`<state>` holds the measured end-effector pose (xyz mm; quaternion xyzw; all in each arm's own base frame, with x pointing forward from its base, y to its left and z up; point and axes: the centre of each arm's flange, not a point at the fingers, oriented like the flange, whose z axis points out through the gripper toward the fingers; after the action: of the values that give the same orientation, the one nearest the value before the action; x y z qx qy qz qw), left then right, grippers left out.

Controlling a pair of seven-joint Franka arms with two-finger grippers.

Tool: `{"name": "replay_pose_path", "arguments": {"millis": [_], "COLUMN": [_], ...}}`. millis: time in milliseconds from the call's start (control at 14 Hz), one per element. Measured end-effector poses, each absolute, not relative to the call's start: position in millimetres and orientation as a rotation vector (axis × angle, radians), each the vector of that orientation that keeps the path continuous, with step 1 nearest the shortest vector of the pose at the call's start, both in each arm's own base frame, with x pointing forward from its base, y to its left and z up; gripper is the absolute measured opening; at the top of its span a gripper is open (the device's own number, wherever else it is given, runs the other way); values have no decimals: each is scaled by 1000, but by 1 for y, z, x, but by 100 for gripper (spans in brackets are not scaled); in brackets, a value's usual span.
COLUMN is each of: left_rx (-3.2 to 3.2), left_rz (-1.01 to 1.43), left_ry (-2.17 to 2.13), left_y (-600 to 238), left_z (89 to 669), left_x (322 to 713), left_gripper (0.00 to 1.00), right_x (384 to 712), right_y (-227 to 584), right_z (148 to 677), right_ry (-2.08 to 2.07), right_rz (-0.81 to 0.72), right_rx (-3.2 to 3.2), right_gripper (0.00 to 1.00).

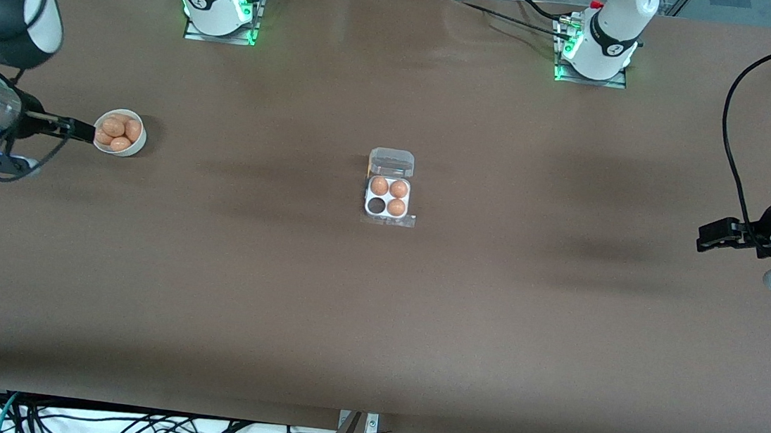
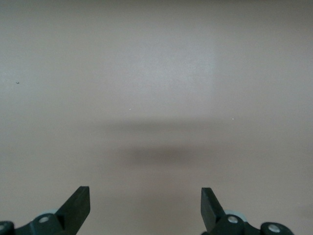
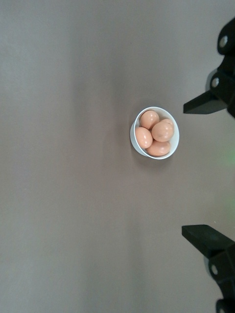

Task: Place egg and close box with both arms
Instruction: 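Reach the right gripper down over the white egg bowl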

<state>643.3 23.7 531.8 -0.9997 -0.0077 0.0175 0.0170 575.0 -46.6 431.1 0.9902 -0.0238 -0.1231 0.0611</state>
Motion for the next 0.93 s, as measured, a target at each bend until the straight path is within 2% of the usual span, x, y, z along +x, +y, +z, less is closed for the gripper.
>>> {"name": "replay_pose_path", "arguments": {"millis": [571,929], "left_rx": [-3107,-3107], "left_rz": [54,55], "left_ry": [-21,-21], "left_y": [23,23], "left_z": [532,532], "left_x": [643,643], "left_gripper": [100,100], "right_x": [500,489], "right_y": [-92,-107], "right_z": [341,298], "right_ry": [-139,-153], "right_rz": [-239,-267], "right_rx": [3021,3021], "right_gripper": [100,100]}}
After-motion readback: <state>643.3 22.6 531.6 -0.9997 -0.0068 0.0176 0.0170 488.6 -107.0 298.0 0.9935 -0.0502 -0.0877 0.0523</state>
